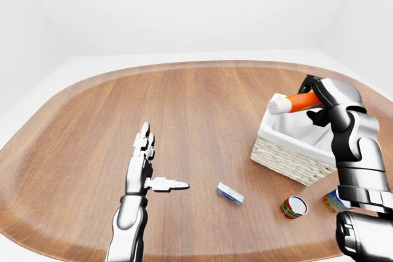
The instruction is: Pick up the ketchup, and put it in the basket.
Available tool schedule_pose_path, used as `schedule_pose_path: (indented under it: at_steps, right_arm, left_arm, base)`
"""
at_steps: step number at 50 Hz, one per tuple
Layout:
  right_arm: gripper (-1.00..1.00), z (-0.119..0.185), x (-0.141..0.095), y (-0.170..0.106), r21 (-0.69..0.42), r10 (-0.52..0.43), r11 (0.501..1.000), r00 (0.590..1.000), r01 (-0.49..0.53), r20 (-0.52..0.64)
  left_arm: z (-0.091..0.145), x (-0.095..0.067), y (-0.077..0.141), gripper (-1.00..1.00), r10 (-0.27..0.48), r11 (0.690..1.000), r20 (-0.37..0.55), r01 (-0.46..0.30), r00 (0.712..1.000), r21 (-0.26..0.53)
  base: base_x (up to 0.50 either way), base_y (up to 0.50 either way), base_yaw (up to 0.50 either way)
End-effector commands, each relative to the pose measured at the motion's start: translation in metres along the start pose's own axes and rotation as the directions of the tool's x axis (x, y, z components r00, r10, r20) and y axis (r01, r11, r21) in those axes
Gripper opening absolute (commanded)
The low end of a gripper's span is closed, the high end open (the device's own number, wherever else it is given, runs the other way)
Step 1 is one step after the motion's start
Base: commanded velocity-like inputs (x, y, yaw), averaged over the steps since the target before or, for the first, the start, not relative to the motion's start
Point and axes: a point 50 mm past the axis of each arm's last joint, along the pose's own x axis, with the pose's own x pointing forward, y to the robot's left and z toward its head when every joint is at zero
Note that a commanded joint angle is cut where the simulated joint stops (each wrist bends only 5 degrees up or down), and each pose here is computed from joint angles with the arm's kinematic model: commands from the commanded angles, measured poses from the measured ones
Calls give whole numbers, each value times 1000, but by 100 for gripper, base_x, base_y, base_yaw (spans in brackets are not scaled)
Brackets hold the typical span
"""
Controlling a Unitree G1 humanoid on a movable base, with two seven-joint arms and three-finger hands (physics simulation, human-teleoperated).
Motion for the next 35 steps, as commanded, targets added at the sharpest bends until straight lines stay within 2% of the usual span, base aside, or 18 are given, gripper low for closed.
schedule_pose_path:
  at_steps: [1,10,35]
  right_arm:
    - [-100,-7,22,28,24,18,1000,997,-16,-72]
    - [-100,-16,26,38,25,39,999,993,-37,-111]
    - [-100,-40,26,45,9,41,999,979,-40,-200]
  left_arm:
    - [1,-1,0,100,-2,1000,1,2,1000,-1]
    - [1,0,0,100,-3,1000,1,3,1000,0]
    - [-5,1,-2,100,-7,1000,-4,7,1000,4]
  base:
    - [0,0,0]
    - [0,0,0]
    - [0,0,0]
